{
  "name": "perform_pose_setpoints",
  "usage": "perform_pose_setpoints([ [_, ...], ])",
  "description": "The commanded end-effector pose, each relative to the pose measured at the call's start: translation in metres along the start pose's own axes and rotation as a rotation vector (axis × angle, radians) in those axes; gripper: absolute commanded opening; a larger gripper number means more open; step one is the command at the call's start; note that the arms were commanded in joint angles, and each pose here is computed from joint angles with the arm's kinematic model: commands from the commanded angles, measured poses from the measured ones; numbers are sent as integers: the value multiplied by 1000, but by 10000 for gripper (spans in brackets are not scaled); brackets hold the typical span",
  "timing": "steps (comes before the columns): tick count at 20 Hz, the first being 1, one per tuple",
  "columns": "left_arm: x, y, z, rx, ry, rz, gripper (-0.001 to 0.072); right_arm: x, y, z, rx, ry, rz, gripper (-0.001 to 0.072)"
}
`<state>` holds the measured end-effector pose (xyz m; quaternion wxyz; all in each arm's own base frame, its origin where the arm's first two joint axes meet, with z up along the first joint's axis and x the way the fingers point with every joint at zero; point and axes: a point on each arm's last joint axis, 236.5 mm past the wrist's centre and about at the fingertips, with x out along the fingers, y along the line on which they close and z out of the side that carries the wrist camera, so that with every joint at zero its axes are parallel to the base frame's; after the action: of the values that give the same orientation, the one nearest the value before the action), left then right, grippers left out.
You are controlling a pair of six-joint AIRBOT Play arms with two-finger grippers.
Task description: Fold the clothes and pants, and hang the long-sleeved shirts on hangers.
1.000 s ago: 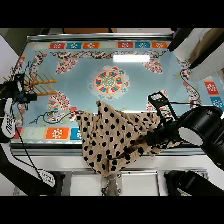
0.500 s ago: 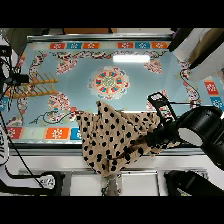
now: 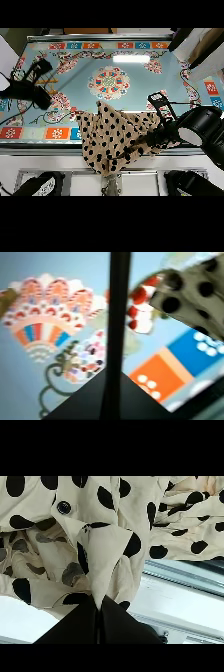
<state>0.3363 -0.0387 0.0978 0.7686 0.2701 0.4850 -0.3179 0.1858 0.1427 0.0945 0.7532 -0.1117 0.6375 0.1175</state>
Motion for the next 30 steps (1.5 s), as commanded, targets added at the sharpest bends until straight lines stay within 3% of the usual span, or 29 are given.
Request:
perform_pose_setpoints([
  [1,-20,-102,-32,174,21,-356,7,0,0,0,0,0,0,13],
  [5,-8,-93,-53,121,34,-268,8,0,0,0,0,0,0,13],
  [11,7,-183,-83,199,28,-594,7,0,0,0,0,0,0,13],
  [17,30,-244,-102,399,205,-844,7,0,0,0,0,0,0,13],
  [26,70,-233,-93,392,215,-783,7,0,0,0,0,0,0,13],
  [30,75,-244,-75,355,140,-837,7,0,-1,0,0,-1,-3,13],
])
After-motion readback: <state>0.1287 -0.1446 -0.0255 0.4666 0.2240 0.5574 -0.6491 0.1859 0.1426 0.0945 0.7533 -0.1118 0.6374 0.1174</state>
